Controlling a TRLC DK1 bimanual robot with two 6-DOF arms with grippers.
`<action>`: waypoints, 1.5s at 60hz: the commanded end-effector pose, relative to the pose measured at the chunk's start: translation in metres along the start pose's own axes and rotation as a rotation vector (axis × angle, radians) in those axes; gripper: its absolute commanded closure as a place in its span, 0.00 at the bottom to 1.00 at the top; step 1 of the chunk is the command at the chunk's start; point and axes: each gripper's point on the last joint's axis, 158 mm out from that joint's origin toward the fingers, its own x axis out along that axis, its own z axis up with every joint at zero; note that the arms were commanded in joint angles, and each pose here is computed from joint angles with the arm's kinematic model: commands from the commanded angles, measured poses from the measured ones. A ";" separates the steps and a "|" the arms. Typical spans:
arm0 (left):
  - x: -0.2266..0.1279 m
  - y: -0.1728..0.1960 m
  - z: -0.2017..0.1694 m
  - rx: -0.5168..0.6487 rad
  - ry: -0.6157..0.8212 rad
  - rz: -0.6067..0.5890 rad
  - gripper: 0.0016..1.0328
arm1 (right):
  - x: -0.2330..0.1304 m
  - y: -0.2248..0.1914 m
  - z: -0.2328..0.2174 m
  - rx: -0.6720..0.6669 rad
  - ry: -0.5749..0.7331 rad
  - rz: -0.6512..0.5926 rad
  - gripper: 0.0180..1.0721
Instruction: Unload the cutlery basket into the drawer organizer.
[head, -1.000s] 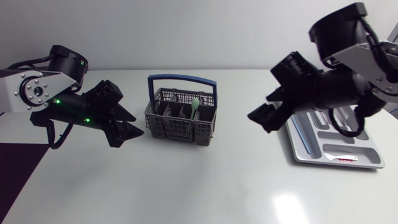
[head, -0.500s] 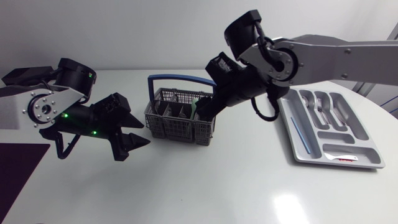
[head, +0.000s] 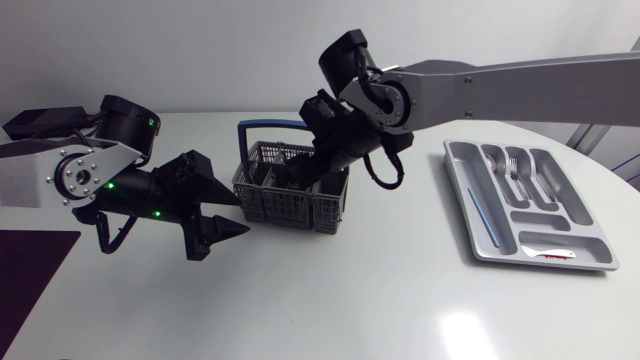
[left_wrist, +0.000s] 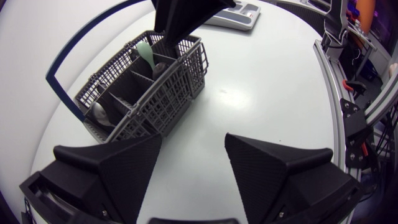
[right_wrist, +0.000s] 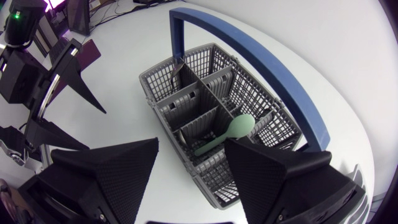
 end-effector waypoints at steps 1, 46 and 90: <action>0.008 -0.006 -0.008 0.015 0.007 -0.034 0.31 | 0.009 0.006 0.001 0.033 0.017 0.012 0.29; 0.020 -0.014 -0.019 0.016 0.005 -0.070 0.31 | 0.043 0.011 -0.013 0.096 0.074 0.040 0.66; 0.027 -0.031 -0.027 0.022 0.018 -0.107 0.31 | 0.056 0.010 -0.022 0.125 0.065 0.033 0.86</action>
